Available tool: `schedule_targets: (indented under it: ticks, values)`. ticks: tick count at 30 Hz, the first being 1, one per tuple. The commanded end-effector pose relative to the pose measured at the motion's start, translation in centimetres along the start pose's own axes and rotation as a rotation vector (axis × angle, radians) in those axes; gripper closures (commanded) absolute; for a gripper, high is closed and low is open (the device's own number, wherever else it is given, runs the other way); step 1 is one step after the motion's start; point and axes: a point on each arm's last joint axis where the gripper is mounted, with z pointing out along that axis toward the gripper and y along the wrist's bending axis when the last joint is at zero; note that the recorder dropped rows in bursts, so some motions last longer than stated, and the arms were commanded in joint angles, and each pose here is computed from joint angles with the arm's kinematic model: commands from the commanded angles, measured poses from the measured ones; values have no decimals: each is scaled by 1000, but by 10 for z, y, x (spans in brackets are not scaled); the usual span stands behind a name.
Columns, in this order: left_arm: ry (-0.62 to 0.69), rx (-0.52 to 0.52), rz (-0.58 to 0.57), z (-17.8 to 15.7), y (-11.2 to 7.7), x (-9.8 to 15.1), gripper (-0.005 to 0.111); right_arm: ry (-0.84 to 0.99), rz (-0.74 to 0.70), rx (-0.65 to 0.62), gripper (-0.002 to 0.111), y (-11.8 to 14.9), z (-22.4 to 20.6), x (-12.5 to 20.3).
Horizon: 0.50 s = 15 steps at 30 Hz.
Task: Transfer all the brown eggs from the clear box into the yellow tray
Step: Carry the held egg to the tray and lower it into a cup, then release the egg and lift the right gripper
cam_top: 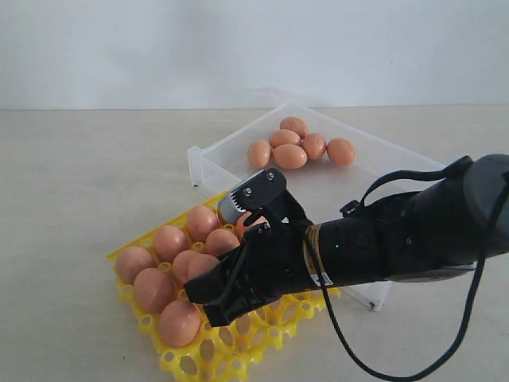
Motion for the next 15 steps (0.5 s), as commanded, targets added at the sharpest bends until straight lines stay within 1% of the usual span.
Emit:
schedule_targets:
  ticks: [1, 3, 6, 8, 10, 15]
  values:
    - [1, -2, -3, 0, 0, 1, 103, -28, 9, -3, 102, 0, 0, -3]
    - [1, -2, -3, 0, 0, 1, 103, -28, 9, -3, 91, 0, 0, -3]
    - [1, -2, -3, 0, 0, 1, 103, -28, 9, -3, 72, 0, 0, -3]
    - [1, -2, -3, 0, 0, 1, 103, -30, 12, -1, 65, 0, 0, -4]
    - [1, -2, -3, 0, 0, 1, 103, -31, 14, -1, 62, 0, 0, -4]
    - [1, -2, -3, 0, 0, 1, 103, -31, 18, -1, 62, 0, 0, -4]
